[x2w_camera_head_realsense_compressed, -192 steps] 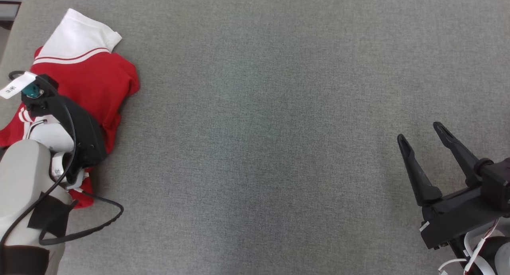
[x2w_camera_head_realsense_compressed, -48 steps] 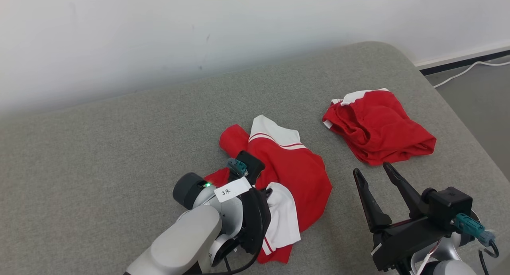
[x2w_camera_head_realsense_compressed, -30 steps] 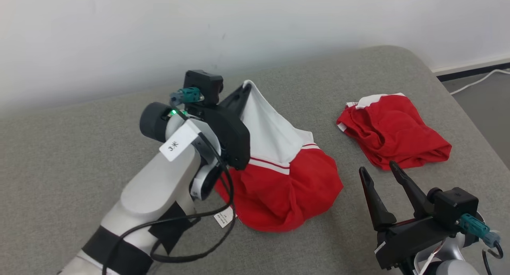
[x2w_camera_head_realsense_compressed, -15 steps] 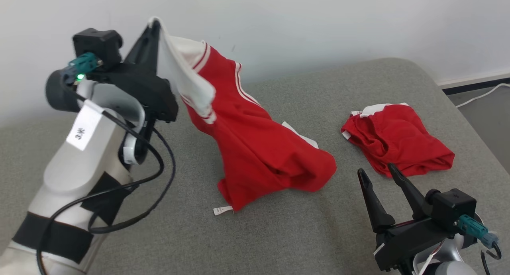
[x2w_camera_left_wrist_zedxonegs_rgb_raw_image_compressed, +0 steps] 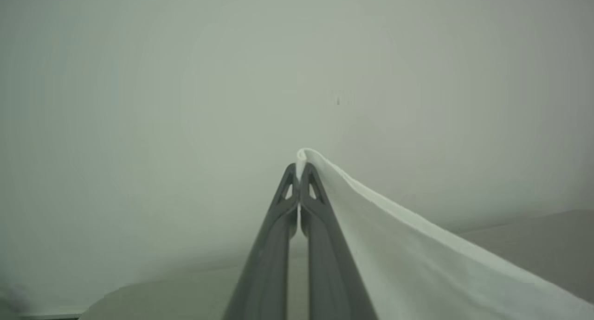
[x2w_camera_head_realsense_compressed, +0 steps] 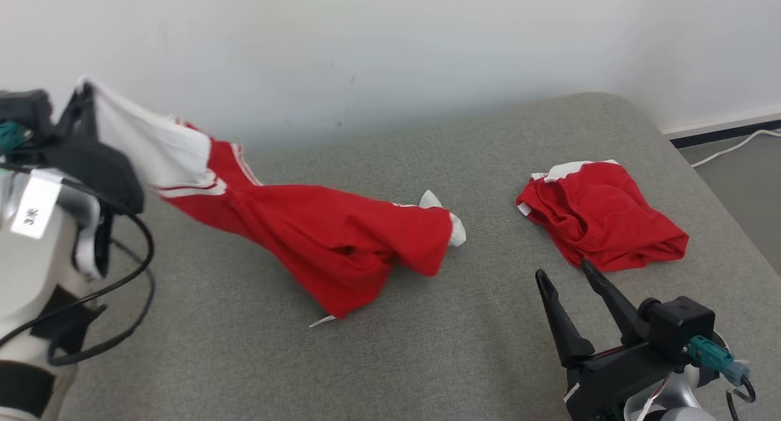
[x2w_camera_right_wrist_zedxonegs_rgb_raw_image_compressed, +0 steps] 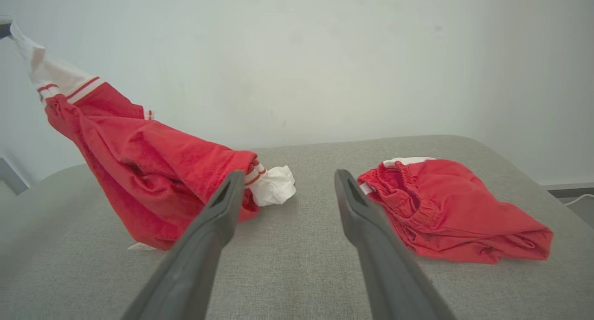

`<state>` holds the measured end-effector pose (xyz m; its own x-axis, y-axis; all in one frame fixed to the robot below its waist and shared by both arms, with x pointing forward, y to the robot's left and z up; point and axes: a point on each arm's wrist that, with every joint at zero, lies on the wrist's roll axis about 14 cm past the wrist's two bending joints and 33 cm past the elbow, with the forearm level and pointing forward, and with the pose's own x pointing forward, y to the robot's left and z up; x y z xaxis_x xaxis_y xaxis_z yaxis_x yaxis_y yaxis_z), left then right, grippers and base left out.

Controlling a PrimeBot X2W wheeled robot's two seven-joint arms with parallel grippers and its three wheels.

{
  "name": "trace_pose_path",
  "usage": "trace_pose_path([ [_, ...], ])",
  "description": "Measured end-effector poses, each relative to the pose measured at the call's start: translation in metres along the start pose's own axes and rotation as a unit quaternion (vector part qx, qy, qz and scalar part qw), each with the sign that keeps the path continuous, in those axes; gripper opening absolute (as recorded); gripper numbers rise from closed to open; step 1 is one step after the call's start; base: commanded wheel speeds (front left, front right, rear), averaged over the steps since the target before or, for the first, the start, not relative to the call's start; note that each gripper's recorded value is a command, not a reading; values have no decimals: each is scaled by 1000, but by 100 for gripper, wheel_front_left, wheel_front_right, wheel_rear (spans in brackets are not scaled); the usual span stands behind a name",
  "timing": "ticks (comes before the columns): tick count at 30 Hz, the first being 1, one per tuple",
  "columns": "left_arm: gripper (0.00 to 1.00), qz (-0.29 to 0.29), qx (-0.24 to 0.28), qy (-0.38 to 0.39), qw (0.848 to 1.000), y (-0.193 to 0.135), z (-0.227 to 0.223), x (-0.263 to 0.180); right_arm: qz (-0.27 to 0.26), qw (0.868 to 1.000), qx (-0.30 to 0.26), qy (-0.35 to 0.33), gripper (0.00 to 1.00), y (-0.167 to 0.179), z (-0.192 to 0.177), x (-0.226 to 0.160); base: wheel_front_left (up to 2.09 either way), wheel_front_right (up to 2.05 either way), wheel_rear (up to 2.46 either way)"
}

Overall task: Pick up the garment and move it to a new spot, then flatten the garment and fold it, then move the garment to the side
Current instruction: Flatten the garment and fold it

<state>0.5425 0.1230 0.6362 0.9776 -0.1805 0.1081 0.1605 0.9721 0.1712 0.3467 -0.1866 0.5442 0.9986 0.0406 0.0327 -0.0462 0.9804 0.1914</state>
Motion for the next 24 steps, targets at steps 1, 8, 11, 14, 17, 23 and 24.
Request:
trace_pose_path([
  [1,0,9,7,11,1000,8,-7,-1,1,1000,0,1,100,0,0,-1,0,0,0],
  [8,0,46,22,106,993,35,-74,-25,-4,1000,-2,-4,100,-3,4,-5,0,0,0],
  [11,0,60,31,135,989,47,-95,-37,-4,1000,-4,-3,100,-4,4,-5,0,0,0],
  [14,0,67,32,170,983,51,-119,-51,-4,1000,-6,-7,100,-5,7,-6,0,0,0],
  [17,0,70,23,194,978,48,-138,-64,-3,1000,-6,0,100,-5,2,-7,0,0,0],
  [23,100,86,8,218,972,52,-156,-80,8,1000,-6,1,100,2,2,-2,0,0,0],
  [24,100,89,6,220,971,54,-157,-82,10,1000,-6,2,100,4,2,-1,0,0,0],
])
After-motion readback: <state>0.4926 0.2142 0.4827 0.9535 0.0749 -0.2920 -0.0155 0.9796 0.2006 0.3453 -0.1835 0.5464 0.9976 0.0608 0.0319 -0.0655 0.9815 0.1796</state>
